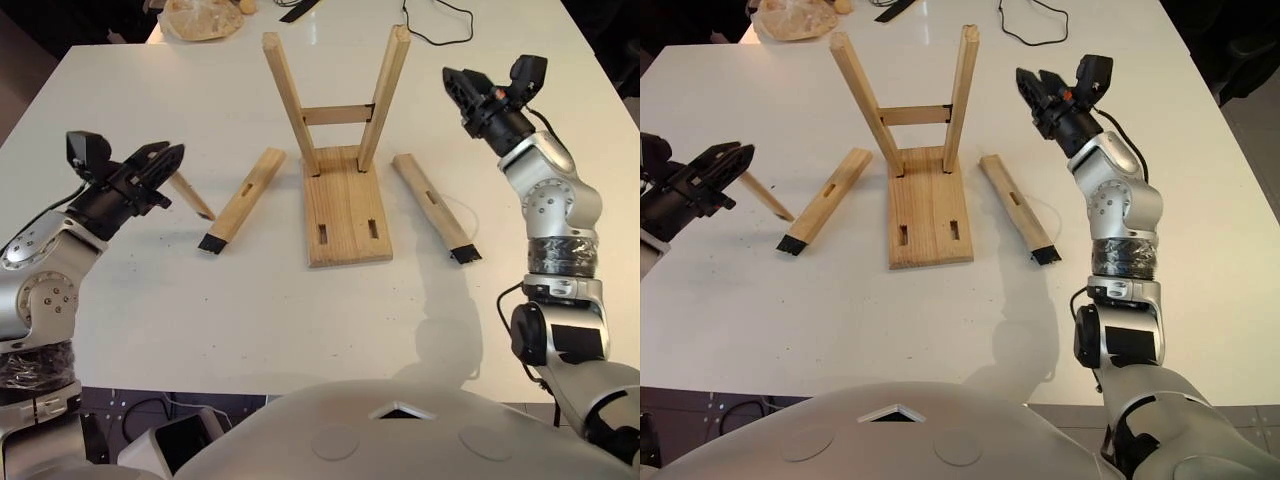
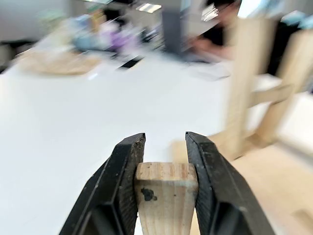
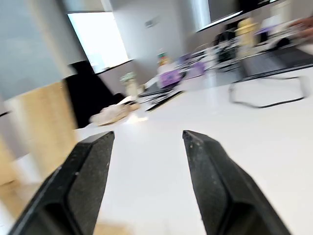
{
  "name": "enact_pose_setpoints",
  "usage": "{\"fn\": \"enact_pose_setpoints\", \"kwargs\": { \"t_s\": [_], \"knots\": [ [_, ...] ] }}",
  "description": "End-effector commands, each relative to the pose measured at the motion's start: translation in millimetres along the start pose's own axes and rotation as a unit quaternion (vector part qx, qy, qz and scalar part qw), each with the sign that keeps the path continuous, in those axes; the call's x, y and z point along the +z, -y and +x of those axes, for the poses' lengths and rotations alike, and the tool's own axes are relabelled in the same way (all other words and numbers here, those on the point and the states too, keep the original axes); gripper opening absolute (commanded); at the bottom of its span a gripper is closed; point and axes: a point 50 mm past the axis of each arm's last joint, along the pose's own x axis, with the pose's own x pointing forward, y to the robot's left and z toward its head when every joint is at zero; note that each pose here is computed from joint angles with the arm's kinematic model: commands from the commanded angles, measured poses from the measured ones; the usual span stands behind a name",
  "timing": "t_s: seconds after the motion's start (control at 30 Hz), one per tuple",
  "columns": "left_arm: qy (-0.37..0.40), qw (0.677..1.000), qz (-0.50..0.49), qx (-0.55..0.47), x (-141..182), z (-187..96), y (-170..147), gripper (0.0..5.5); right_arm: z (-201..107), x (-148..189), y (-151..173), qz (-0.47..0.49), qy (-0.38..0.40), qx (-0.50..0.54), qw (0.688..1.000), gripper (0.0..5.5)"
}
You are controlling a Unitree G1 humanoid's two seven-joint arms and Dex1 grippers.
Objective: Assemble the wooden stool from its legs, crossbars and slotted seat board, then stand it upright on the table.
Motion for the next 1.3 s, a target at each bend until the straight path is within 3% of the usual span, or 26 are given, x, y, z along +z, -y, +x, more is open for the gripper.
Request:
{"fn": "enact_pose_setpoints", "kwargs": {
  "t_s": [0.03,0.13,0.37,0.63,1.0,1.17,1.3],
  "knots": [
    [-0.018,0.999,0.038,0.021,-0.9,-3.9,-20.4,1.30,5.2,3.0,16.5,-0.128,0.028,-0.086,0.988,2.57],
    [-0.036,0.999,0.034,0.010,-11.3,-6.0,-21.7,1.30,5.4,-6.0,23.6,-0.184,0.005,-0.105,0.977,2.57],
    [-0.065,0.996,0.003,-0.052,-30.9,-4.5,9.9,1.30,0.5,-8.7,33.7,-0.192,0.006,-0.122,0.974,2.57],
    [-0.036,0.981,-0.014,-0.188,-13.4,14.6,59.2,1.30,-10.4,-13.6,42.4,-0.193,0.007,-0.143,0.971,2.57],
    [0.051,0.966,0.083,-0.238,44.3,49.2,46.0,1.30,-3.7,-18.2,45.6,-0.185,-0.001,-0.141,0.972,2.57],
    [-0.003,0.974,0.105,-0.202,19.6,59.3,21.3,1.30,-2.3,-22.5,44.1,-0.196,0.003,-0.137,0.971,2.57],
    [-0.021,0.976,0.089,-0.199,-1.4,54.5,22.6,1.30,-9.8,-28.1,54.8,-0.185,-0.007,-0.164,0.969,2.57]
  ]
}}
